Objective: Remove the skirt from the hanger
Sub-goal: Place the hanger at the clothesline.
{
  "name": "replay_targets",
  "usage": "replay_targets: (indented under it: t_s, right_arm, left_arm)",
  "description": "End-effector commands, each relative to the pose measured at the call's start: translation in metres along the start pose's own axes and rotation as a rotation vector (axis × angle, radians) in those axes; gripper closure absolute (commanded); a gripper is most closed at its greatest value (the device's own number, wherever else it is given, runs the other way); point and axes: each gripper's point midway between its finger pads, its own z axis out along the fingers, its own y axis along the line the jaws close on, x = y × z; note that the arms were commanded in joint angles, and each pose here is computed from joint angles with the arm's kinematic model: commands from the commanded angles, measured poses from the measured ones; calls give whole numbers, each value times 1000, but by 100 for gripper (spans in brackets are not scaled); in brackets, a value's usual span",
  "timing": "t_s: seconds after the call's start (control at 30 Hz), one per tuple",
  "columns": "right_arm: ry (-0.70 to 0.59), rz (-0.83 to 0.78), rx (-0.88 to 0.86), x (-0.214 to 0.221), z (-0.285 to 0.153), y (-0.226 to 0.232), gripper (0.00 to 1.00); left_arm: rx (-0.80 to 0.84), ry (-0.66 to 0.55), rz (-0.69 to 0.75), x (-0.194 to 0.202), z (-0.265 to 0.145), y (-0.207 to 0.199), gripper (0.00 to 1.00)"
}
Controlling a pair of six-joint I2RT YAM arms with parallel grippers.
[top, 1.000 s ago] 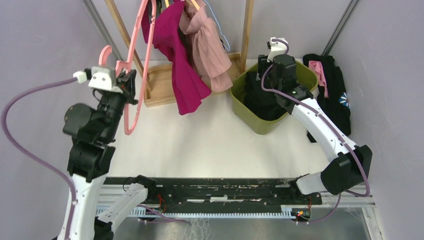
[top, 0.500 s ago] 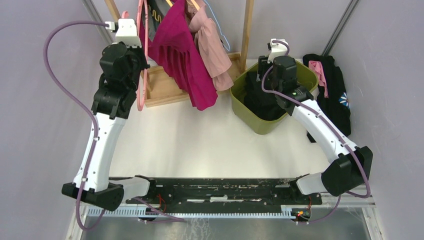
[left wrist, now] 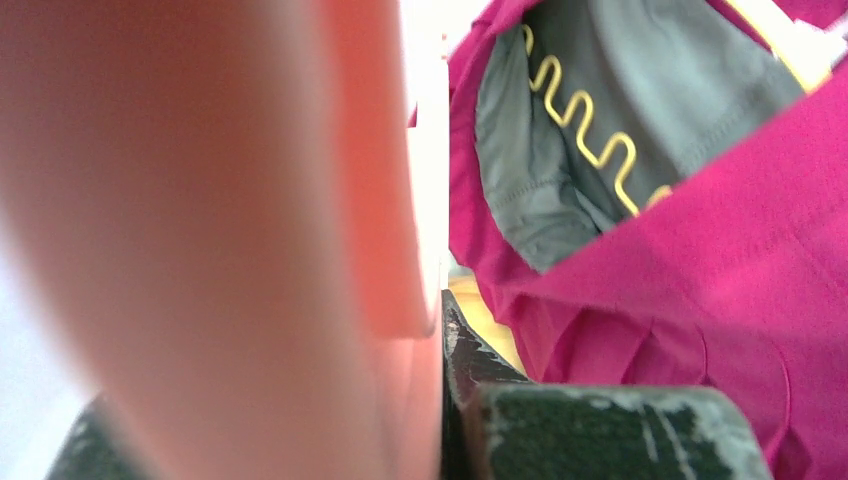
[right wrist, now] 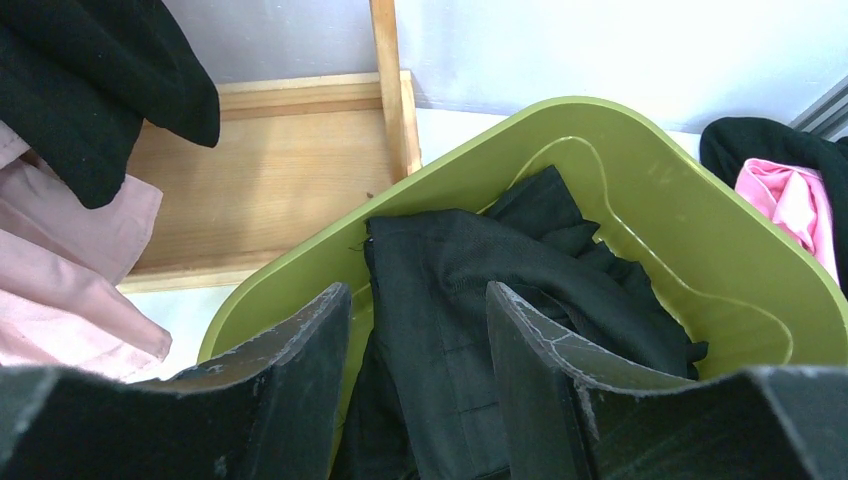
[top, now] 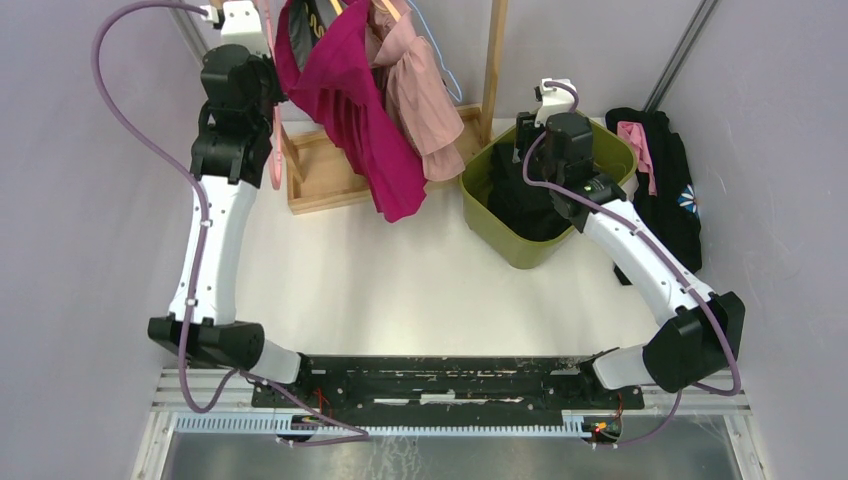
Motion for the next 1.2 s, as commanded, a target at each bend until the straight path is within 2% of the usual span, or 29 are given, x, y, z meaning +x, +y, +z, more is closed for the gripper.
replay_targets:
  t_s: [0.0,0.17,0.33,0.6,0.9,1.17]
  right_arm:
    - [-76,18,-3,-26,-4,2,42]
    - [-89,18,2,-34,-7,0,42]
    - [-91,8,16,-39,-9,-3,42]
    - [-126,-1,47,-59,-18,-11,42]
    - [-119,-24,71,-58,-18,-16,42]
    - [-110,-51,94,-54,-16,-21,42]
  left_arm:
    - [-20,-126,-73,-54,17,6,97]
    - [-6,-101,-71,-61,49,8,97]
    - [19,-46,-104,-48,76,12,97]
    - [16,-41,-123,-40,99,12,97]
    - [26,19,-119,-9,131,10,97]
    - [-20,126,-86,35,153,29,97]
